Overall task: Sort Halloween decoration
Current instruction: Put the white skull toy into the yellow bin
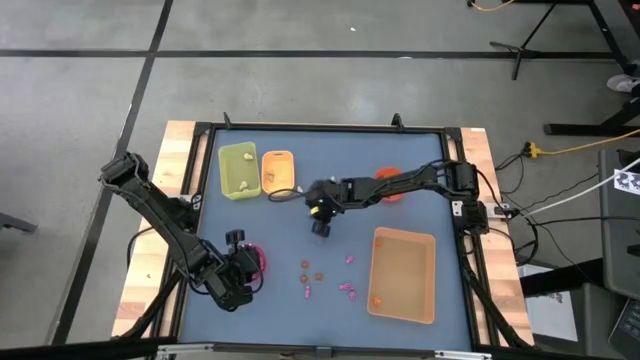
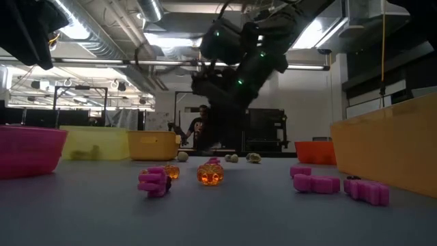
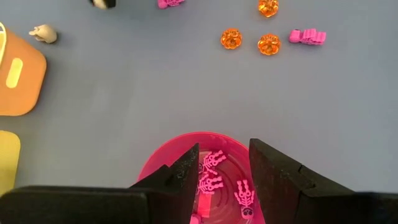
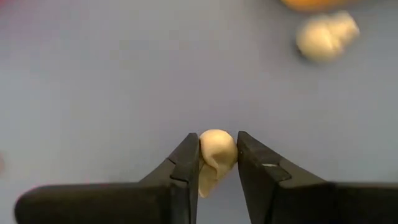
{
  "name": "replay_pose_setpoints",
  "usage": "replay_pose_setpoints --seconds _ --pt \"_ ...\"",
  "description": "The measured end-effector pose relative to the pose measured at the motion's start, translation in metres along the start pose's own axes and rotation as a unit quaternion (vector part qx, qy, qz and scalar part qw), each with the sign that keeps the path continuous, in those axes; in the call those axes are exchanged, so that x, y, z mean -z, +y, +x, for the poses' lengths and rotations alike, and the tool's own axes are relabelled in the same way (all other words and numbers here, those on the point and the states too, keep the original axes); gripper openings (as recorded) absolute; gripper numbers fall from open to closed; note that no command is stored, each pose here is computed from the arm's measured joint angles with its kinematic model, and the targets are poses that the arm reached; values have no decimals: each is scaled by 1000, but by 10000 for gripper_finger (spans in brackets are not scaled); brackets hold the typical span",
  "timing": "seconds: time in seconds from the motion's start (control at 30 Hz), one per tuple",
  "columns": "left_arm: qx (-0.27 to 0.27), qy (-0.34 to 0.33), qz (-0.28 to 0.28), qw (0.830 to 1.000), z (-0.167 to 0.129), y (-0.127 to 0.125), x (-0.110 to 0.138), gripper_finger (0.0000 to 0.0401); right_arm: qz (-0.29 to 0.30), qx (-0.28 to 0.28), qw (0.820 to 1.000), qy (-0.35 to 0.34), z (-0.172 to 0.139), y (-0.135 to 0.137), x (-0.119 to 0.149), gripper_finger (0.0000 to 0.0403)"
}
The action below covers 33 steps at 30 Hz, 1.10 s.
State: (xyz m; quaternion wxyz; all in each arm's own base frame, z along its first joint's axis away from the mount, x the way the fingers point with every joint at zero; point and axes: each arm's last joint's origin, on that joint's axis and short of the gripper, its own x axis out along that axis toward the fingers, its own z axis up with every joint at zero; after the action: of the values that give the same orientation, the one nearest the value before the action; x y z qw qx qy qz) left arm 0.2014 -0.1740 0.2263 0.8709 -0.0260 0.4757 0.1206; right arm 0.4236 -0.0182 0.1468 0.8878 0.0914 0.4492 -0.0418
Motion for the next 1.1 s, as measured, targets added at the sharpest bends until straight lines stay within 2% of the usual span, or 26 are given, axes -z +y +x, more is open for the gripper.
replay_pose_setpoints --seconds 0.17,0.33,0.57,0.7,0.83,1.03,1.1 --pt "0 0 0 1000 0 0 0 125 -8 -47 992 -115 -3 6 -23 88" --pt "2 -2 -1 1000 0 0 0 125 -20 -66 965 -254 -13 9 -48 85" --pt "8 -6 -6 1000 0 -2 -1 125 -49 -4 916 -399 -31 7 -70 84" --pt "8 -7 -6 1000 0 -2 -1 125 -54 12 894 -444 -38 -3 -78 84" --pt "9 -7 -6 1000 0 -2 -1 125 -42 26 883 -467 -43 -20 -83 84" --pt "9 -7 -6 1000 0 -2 -1 125 12 16 870 -492 -49 -38 -87 83" --pt "8 -7 -6 1000 0 -2 -1 125 28 7 861 -507 -52 -40 -89 83"
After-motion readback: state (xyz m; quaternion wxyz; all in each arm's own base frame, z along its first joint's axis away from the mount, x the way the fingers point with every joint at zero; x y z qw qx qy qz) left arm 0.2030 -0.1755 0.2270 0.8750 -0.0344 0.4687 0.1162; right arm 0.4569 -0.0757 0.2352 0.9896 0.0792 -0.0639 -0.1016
